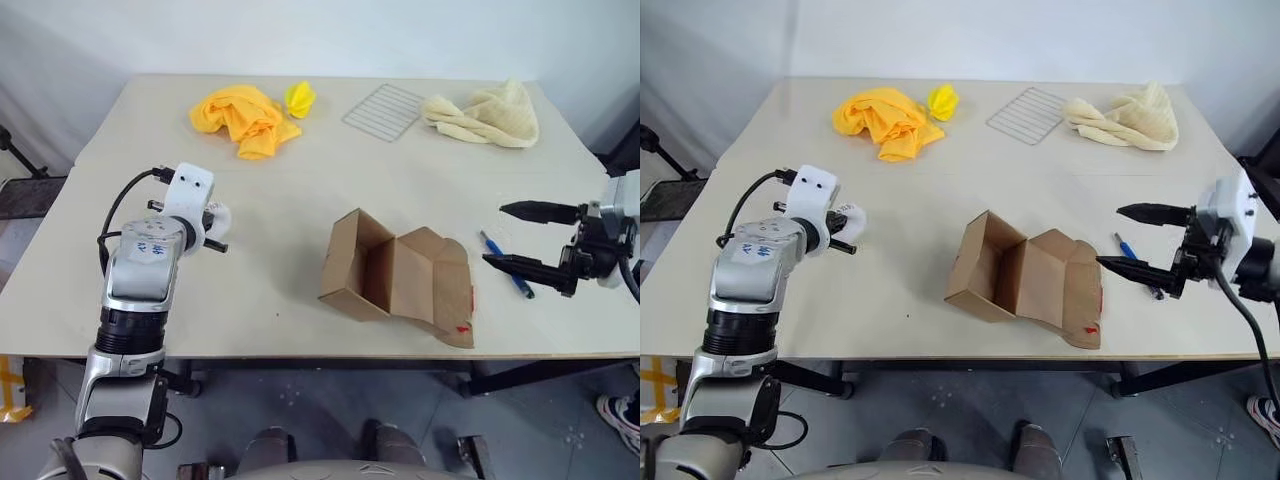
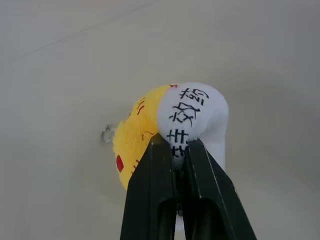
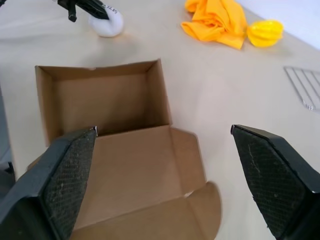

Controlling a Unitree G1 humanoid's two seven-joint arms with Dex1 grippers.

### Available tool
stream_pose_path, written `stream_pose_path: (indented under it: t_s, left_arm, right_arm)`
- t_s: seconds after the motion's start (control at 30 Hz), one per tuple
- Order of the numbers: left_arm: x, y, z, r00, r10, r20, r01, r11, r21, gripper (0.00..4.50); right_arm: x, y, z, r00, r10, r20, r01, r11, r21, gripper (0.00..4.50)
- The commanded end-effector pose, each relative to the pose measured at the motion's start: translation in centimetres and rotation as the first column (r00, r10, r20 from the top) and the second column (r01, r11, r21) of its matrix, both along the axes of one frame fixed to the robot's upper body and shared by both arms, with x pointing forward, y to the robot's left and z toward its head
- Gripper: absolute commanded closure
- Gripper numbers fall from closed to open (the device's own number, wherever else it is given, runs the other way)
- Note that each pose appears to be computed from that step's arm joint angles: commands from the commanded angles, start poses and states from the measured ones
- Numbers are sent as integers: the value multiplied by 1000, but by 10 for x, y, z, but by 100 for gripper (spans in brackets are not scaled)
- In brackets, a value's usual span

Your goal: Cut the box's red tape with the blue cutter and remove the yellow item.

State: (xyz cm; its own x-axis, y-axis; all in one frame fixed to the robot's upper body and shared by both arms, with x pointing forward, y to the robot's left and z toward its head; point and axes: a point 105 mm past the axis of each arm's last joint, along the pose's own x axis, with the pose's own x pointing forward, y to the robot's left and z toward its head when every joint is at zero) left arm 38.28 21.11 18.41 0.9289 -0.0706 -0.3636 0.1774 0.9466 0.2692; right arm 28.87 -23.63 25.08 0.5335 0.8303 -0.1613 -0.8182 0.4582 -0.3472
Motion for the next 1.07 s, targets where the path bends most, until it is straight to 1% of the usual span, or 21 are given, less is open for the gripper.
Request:
stream_pose_path:
  t_s: [0.03, 0.1, 0.2, 0.3, 0.37, 0.4, 0.47, 0.53, 0.57, 0.6, 0.67, 0.73, 0.77, 0.87, 0.93, 0.97, 1.0, 1.03, 1.07]
  left_arm:
    - [-14, -1, 18, 999, -48, 26, 49, 997, -64, 393]
    - [-21, -6, 22, 996, -81, 27, 83, 989, -121, 334]
    - [-30, -11, 31, 991, -121, 58, 128, 979, -158, 238]
    - [-40, -11, 37, 986, -152, 69, 161, 977, -141, 144]
    - [-44, -10, 41, 983, -160, 90, 172, 975, -142, 101]
    - [-47, -8, 41, 980, -173, 97, 185, 974, -134, 62]
    - [-58, -12, 37, 962, -248, 116, 263, 954, -142, 11]
    - [-72, -20, 31, 927, -352, 127, 367, 922, -122, 3]
    - [-77, -20, 29, 914, -384, 129, 396, 914, -87, 3]
    - [-84, -19, 26, 901, -411, 138, 424, 902, -83, 3]
    - [-91, -15, 26, 888, -428, 170, 447, 889, -101, 3]
    - [-99, -8, 20, 879, -448, 163, 468, 877, -111, 3]
    - [-102, -2, 16, 883, -444, 154, 462, 879, -115, 3]
    - [-108, 20, 0, 903, -414, 115, 426, 897, -117, 3]
    - [-108, 32, -7, 911, -396, 111, 406, 911, -81, 3]
    - [-107, 38, -9, 917, -372, 143, 385, 919, -81, 3]
    - [-108, 43, -13, 919, -360, 160, 376, 922, -88, 3]
    - [-109, 47, -16, 912, -355, 204, 378, 922, -85, 3]
    - [-110, 53, -21, 916, -329, 229, 350, 935, -58, 3]
  right_arm:
    - [6, 0, 7, 999, 30, 27, -29, 999, -39, 0]
    - [8, 1, 6, 999, 41, 26, -40, 998, -41, 0]
    - [10, 2, 6, 998, 51, 22, -50, 998, -46, 0]
    - [12, 1, 6, 998, 54, 21, -53, 997, -47, 0]
    - [12, 0, 6, 998, 57, 21, -56, 997, -47, 0]
    - [11, 0, 7, 998, 58, 21, -57, 997, -48, 0]
    - [10, -3, 5, 998, 53, 15, -52, 998, -43, 0]
    - [9, -6, 1, 999, 44, 4, -44, 998, -42, 0]
    - [8, -7, -2, 999, 38, -2, -38, 998, -45, 0]
    - [8, -10, -5, 1000, 22, -6, -23, 999, -47, 0]
    - [8, -15, -9, 1000, -12, -7, 12, 999, -45, 0]
    - [8, -24, -13, 997, -80, 2, 80, 996, -38, 0]
    - [8, -30, -15, 993, -118, 17, 119, 992, -49, 0]
    - [0, -51, -31, 976, -218, -22, 217, 975, -52, 0]
    - [-2, -66, -40, 956, -289, -45, 287, 957, -50, 0]
    - [-5, -76, -47, 944, -324, -64, 321, 946, -51, 0]
    - [-8, -88, -57, 924, -374, -84, 370, 927, -57, 0]
    - [-9, -98, -63, 897, -432, -94, 430, 902, -45, 0]
    - [-9, -105, -67, 869, -486, -92, 486, 874, -25, 0]
